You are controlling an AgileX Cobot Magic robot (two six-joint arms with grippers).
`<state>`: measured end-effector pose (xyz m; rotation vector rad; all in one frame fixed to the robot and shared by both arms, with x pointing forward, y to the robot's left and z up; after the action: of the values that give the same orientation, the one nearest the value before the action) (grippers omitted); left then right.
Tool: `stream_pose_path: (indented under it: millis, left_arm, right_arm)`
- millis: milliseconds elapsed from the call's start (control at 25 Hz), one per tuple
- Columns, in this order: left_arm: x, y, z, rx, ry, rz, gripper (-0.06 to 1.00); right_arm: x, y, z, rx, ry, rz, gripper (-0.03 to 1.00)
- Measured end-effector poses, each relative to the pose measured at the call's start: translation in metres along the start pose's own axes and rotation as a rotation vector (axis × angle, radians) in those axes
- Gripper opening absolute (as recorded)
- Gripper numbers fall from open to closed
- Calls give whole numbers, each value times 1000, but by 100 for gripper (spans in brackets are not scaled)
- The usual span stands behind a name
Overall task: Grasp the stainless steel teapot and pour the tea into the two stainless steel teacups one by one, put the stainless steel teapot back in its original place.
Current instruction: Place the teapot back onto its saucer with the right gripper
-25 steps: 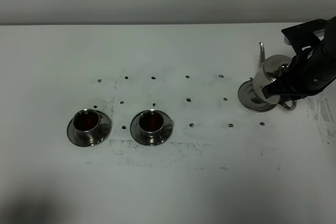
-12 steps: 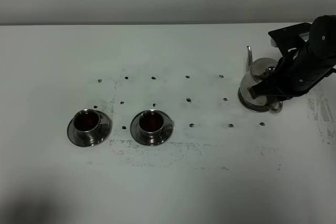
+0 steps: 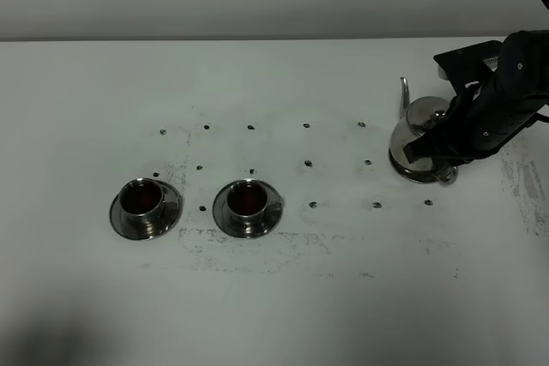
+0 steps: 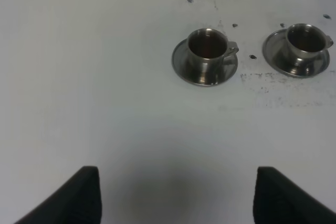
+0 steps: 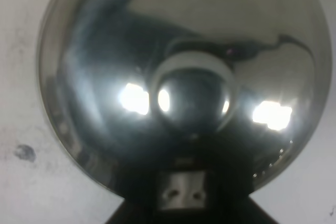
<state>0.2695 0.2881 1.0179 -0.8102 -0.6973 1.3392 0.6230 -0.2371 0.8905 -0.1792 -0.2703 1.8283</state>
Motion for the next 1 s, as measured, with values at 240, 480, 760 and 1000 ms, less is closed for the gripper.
stream_pose_path:
  millis: [240,480,760,1000]
  left_arm:
    - [0,0,0,0,0,0,58]
    - [0,0,0,0,0,0,58]
    - [0,0,0,0,0,0,58]
    - [0,0,0,0,0,0,58]
  right_arm:
    - [0,1,-4,7,0,0,18]
    - [0,2,-3,21,-3,-7,18]
    - [-1,3,-1,29,9,-42,29]
    - [-3,-2,18,-17,28,-24,47]
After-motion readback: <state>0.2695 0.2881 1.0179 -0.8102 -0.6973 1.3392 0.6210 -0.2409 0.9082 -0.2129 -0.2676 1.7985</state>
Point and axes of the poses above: a point on each arm's last joint axis where the gripper is mounted, z pointing back along that axis away from the gripper, x along the wrist's bending axis when the last joint is at zero, y = z × x, the point moved 5 cm from there along -z, pointing out along that axis toward the gripper, and after that the axes turned 2 degrees about z, right-handed, at the moved point
